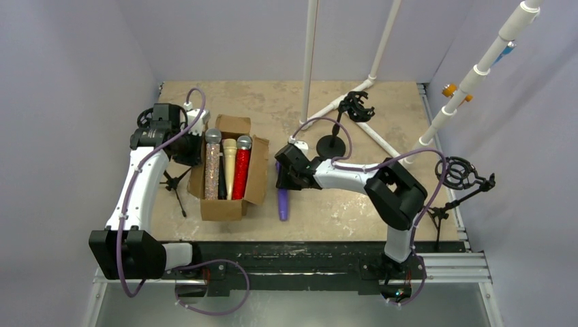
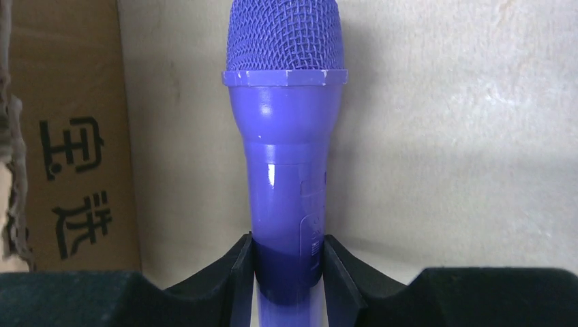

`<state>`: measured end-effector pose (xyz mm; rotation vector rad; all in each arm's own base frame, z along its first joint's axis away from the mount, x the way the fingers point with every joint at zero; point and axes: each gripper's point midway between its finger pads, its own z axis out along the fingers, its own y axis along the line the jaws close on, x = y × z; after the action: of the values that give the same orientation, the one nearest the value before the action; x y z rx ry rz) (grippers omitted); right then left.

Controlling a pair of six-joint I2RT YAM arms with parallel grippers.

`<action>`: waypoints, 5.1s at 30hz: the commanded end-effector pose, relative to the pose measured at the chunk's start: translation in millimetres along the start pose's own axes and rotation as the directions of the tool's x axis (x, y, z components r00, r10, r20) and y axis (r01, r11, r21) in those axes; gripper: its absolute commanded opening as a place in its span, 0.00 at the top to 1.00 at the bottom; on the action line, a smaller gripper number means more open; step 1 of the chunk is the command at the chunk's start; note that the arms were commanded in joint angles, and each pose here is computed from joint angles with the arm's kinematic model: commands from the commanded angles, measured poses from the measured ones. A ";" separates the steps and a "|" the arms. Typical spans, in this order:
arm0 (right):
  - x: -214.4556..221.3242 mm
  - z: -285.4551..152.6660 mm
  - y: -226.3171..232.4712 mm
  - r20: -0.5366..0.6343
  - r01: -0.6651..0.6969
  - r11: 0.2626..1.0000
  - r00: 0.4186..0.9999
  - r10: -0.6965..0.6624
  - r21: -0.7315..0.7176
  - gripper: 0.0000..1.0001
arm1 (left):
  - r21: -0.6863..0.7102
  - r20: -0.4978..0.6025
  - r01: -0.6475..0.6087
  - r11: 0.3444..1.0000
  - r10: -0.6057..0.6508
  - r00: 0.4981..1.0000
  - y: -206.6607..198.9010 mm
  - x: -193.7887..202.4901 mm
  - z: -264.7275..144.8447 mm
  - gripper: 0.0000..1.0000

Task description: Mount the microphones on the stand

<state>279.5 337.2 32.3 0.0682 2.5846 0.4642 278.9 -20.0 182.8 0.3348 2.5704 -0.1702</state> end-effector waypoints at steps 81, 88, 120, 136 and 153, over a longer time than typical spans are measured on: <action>-103.4 -131.4 239.4 0.292 0.176 0.647 0.953 0.076 -0.742 0.95 | 0.006 0.112 0.062 0.998 -0.062 0.992 -3.4 -17.1 -24.8 1.00; -121.1 -153.7 202.9 0.294 0.155 0.682 0.951 0.093 -0.715 1.00 | -0.025 0.108 0.057 0.998 -0.054 0.993 2.5 -16.3 -24.2 1.00; -23.5 -17.4 -3.9 0.026 -0.008 0.981 1.000 0.013 -0.193 1.00 | 0.003 0.119 0.059 0.998 -0.059 0.991 -4.4 -16.1 -29.6 1.00; -9.5 -24.1 61.1 -0.014 -0.061 0.961 0.998 0.060 -0.269 0.40 | 0.022 0.112 0.059 0.998 -0.061 0.992 -9.6 -7.9 -29.8 1.00; -105.3 -129.4 113.5 0.286 0.043 0.941 0.956 0.059 -0.336 0.46 | 0.048 0.072 0.065 0.997 -0.068 0.995 -13.5 9.2 -18.1 1.00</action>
<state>303.3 366.3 181.4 0.1057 2.2698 0.8210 255.1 -21.3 182.8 0.2291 2.5732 -0.2199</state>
